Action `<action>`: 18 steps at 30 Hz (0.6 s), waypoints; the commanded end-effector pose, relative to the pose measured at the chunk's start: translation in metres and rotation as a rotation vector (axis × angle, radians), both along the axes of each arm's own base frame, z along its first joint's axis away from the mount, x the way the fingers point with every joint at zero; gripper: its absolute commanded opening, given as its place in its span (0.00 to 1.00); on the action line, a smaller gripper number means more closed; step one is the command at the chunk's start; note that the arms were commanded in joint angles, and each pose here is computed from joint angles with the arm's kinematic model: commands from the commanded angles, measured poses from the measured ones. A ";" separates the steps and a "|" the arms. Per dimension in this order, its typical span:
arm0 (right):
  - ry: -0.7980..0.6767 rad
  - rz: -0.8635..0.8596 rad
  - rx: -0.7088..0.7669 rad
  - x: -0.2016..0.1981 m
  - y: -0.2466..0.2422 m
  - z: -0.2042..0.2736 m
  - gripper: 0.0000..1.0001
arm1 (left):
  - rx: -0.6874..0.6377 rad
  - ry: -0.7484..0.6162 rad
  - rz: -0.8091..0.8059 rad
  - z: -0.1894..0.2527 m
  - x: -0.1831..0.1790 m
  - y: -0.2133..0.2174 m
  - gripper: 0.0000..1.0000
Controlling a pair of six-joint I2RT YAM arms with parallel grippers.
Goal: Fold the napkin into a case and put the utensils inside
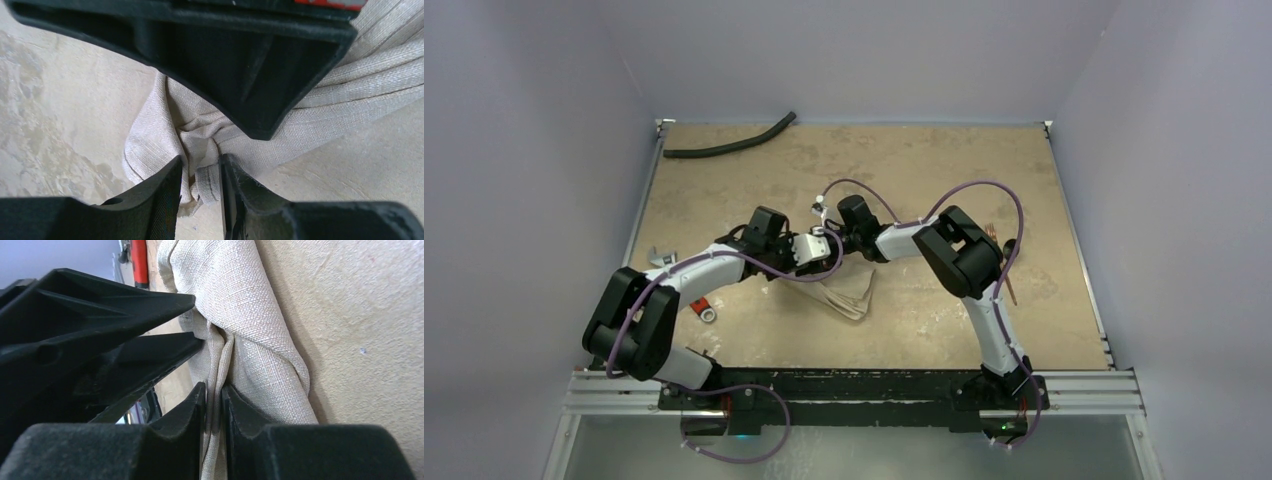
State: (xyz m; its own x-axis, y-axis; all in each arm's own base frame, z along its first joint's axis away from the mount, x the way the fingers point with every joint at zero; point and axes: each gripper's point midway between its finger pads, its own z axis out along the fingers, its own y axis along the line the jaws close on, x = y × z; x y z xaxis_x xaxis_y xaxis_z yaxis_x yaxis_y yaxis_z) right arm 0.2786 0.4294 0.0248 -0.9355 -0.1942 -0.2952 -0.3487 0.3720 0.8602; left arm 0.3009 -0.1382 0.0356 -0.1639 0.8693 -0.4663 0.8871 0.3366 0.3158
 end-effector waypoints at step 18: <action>0.015 -0.060 0.019 0.000 0.011 0.017 0.26 | -0.060 0.082 0.169 -0.009 -0.003 0.002 0.26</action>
State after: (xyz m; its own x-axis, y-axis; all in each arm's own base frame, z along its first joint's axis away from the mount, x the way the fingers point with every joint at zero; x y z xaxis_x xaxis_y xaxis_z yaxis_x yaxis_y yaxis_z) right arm 0.2754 0.4352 0.0295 -0.9564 -0.1575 -0.2460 -0.2882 0.3720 0.8824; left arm 0.3017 -0.1341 0.0262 -0.2766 0.8330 -0.4792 0.8514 0.4437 0.2798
